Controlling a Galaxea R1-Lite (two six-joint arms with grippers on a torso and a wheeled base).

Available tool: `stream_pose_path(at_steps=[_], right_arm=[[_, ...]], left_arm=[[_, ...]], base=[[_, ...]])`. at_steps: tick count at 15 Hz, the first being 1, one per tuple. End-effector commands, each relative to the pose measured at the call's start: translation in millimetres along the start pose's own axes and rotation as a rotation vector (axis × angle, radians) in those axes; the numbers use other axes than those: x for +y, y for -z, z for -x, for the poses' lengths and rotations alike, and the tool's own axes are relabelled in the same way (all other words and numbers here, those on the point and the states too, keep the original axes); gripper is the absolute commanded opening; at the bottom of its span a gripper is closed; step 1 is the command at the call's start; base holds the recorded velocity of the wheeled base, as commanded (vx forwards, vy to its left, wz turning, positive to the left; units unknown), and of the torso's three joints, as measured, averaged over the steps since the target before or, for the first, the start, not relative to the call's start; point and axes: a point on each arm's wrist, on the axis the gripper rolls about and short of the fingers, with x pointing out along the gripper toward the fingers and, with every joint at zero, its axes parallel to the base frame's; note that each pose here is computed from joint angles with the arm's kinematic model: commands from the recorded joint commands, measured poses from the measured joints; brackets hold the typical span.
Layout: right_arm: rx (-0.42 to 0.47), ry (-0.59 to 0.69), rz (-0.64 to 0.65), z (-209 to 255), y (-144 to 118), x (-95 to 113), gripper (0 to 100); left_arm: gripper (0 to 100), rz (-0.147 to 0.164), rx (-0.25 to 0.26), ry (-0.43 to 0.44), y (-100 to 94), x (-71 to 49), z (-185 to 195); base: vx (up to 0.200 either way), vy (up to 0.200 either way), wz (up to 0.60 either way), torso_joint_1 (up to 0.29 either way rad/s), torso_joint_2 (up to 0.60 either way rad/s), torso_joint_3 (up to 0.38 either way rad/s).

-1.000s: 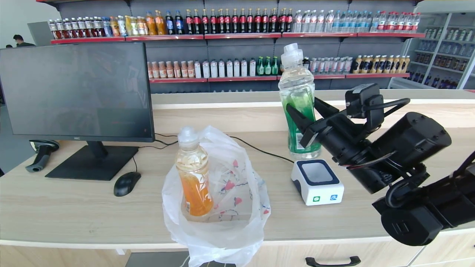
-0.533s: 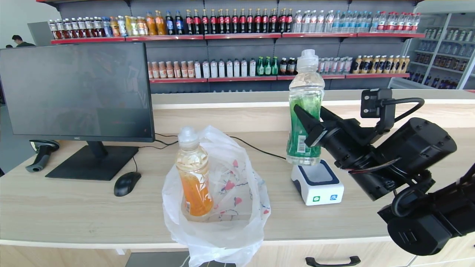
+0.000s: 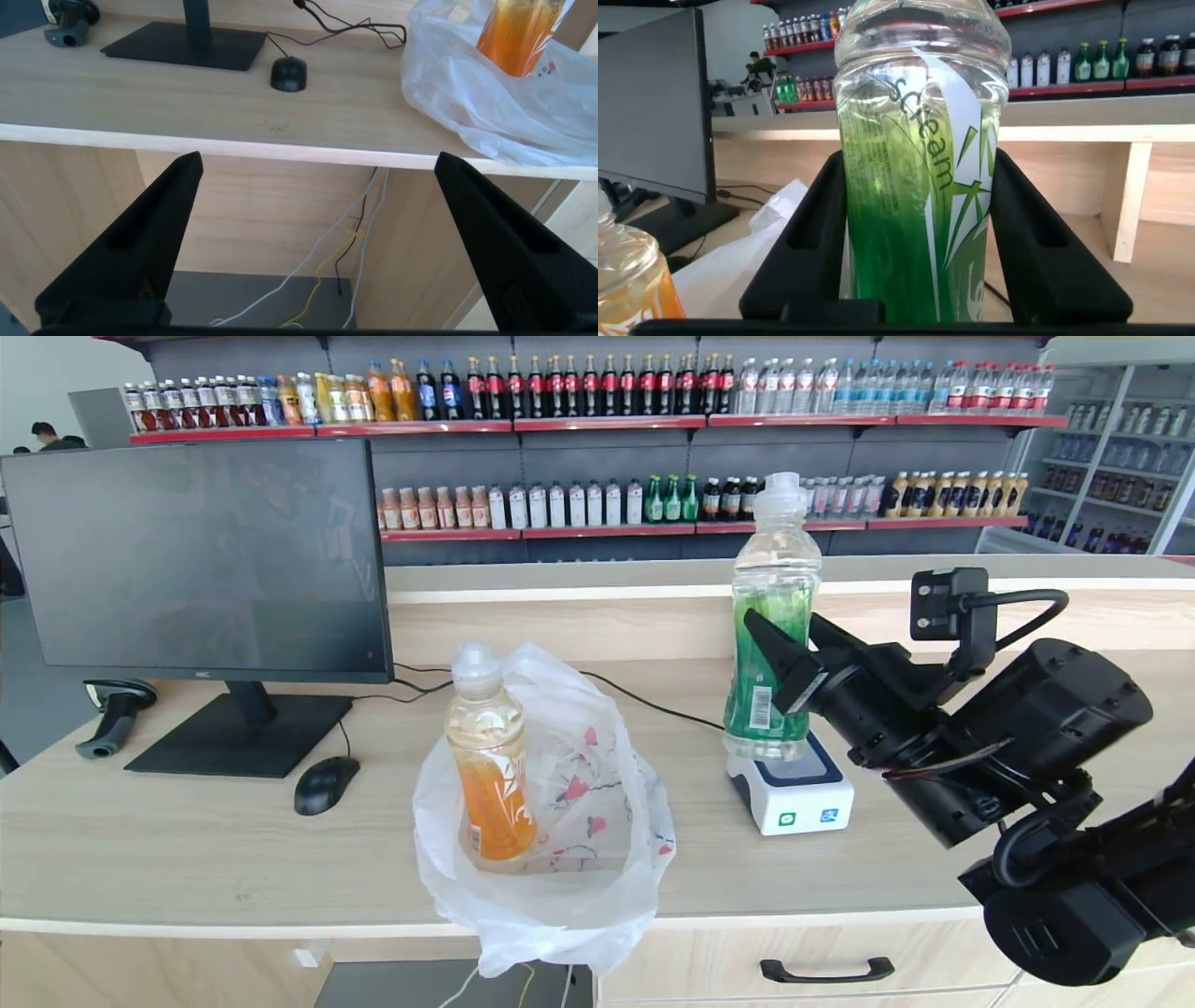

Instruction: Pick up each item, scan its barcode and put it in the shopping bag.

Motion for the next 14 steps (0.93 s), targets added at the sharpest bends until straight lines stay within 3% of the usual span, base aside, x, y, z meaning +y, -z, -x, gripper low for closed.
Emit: stream_pose_path(at_steps=[1,2,9,14], right_arm=[[-0.018,0.002,0.002,-1.9,-3.3,-0.9,0],[-0.032,0.007,0.004,-4.4,-6.1,-2.9,0],[-0.042,0.009,0.004,-7.5,-6.7,-3.6,0],[-0.031,0.005,0.003,-13.1,1.5,-2.0,0]], left_arm=[[100,0.000,0.000,-0.001,0.0,0.0,0.0],[100,0.000,0.000,-0.001,0.0,0.0,0.0],[100,0.000,0.000,-0.001,0.0,0.0,0.0],[100,0.000,0.000,-0.001,0.0,0.0,0.0]], base=[[-0.200,0.000,0.00,-0.007,0.00,0.007],[-0.200,0.000,0.00,-0.012,0.01,0.012],[0.000,0.000,0.00,0.000,0.00,0.000],[0.000,0.200,0.00,0.002,0.01,0.002]])
